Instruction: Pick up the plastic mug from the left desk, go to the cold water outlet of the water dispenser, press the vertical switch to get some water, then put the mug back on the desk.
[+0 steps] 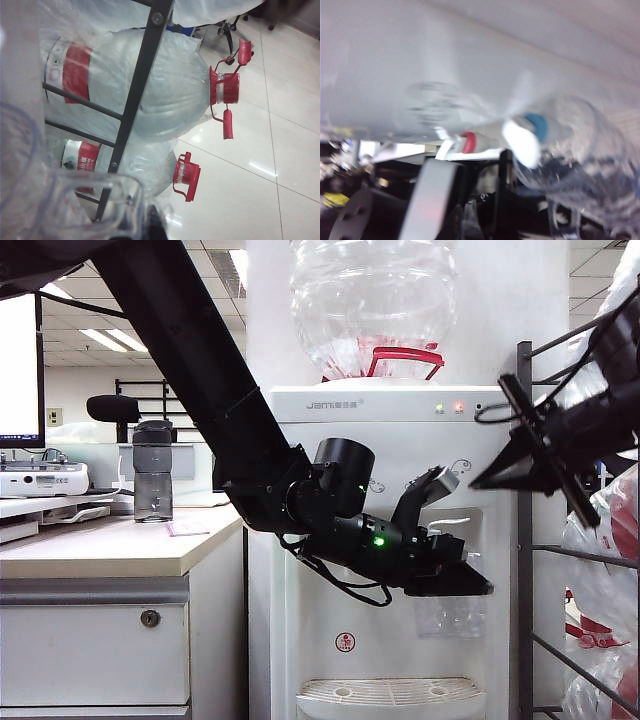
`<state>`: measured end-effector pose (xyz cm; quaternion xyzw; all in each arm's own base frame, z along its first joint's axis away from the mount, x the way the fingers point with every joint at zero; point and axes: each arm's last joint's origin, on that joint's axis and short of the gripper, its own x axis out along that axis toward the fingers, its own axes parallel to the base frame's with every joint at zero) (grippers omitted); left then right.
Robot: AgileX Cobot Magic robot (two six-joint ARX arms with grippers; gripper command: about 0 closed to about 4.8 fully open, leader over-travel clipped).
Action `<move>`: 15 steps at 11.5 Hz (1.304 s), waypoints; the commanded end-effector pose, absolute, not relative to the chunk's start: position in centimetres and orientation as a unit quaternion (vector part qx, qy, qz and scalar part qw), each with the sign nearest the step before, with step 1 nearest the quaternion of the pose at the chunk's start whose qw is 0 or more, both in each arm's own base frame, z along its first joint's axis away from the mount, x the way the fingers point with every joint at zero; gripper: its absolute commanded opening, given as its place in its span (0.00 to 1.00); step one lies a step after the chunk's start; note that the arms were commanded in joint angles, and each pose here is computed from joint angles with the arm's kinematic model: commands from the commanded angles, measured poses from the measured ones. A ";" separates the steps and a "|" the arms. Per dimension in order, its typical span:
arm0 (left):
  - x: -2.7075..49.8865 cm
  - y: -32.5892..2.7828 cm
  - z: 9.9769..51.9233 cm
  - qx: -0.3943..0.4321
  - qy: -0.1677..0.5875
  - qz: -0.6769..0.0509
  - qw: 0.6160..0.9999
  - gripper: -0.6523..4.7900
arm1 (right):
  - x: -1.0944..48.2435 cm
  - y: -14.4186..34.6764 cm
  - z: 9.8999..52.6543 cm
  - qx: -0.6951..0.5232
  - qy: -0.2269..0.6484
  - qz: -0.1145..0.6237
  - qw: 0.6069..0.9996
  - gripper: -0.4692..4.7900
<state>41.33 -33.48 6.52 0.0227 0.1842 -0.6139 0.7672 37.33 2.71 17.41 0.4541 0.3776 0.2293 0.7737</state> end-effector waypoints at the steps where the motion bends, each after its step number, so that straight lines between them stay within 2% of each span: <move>1: 41.4 -33.6 7.0 0.026 0.168 -0.617 0.768 0.11 | 37.9 3.4 17.7 0.468 0.359 0.223 0.776 0.08; 2: 41.4 -33.6 7.0 0.028 0.166 -0.617 0.769 0.11 | 38.1 3.9 17.8 0.465 0.342 0.201 0.791 0.08; 7: 41.4 -33.6 7.0 0.027 0.166 -0.617 0.769 0.11 | 38.5 4.3 16.1 0.472 0.351 0.167 0.791 0.08; 14: 41.4 -33.7 7.1 0.031 0.161 -0.618 0.769 0.11 | 39.8 4.4 15.6 0.472 0.349 0.167 0.792 0.08; 15: 41.4 -33.7 7.1 0.034 0.160 -0.618 0.769 0.11 | 40.0 5.2 14.2 0.470 0.371 0.166 0.783 0.08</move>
